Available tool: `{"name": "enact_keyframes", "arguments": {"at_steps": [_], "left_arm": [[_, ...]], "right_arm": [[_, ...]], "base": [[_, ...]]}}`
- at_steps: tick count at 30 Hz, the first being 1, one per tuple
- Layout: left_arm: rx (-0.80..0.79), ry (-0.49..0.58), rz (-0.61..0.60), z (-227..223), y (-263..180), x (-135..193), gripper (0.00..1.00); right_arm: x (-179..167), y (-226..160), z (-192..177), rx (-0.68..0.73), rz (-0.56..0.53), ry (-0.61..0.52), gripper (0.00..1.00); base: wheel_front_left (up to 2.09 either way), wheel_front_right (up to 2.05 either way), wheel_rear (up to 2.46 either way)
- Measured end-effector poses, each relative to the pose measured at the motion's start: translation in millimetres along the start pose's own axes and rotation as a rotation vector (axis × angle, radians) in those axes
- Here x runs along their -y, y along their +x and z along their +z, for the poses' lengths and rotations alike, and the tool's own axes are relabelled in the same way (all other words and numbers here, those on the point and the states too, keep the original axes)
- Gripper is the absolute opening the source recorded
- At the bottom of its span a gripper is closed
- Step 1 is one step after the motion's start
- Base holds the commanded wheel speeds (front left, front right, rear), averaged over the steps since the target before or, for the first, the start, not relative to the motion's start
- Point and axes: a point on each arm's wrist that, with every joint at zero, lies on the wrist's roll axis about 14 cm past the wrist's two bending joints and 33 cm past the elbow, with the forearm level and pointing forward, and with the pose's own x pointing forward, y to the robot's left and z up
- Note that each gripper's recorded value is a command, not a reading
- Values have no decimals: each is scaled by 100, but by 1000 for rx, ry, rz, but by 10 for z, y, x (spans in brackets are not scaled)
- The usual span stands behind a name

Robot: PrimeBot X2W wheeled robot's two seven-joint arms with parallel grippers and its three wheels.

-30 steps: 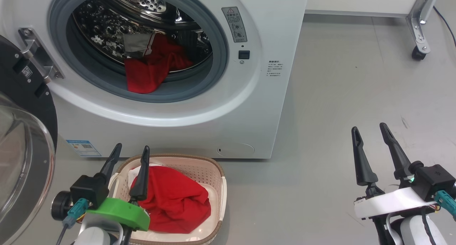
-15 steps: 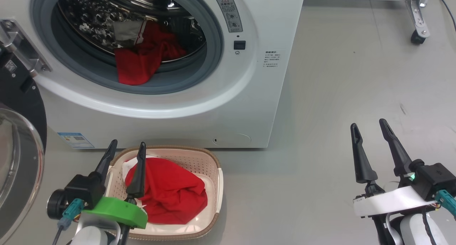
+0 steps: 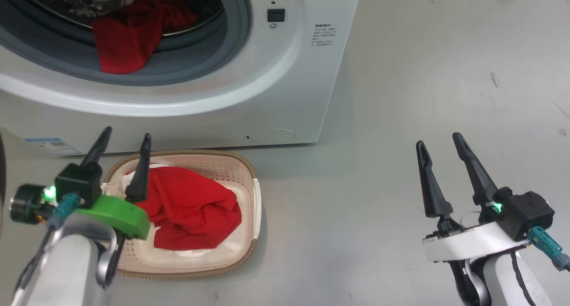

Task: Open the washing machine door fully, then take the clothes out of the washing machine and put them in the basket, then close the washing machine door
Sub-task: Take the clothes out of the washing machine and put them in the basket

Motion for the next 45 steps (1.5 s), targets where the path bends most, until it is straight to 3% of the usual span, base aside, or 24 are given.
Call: {"name": "enact_keyframes", "arguments": {"at_steps": [9,20,36,45], "left_arm": [[-77,52,30,-39,662,-234,100],[-216,151,-3,-207,1392,-298,100],[-412,196,56,-616,2042,-579,100],[-484,188,58,-870,2228,-581,100]], "right_arm": [[153,93,-96,-18,-50,17,100],[390,102,-196,-48,-124,12,100],[691,124,-313,-88,-204,-23,100],[828,97,-363,-109,-245,-39,100]], "base": [[0,0,0],[0,0,0],[0,0,0],[0,0,0]]}}
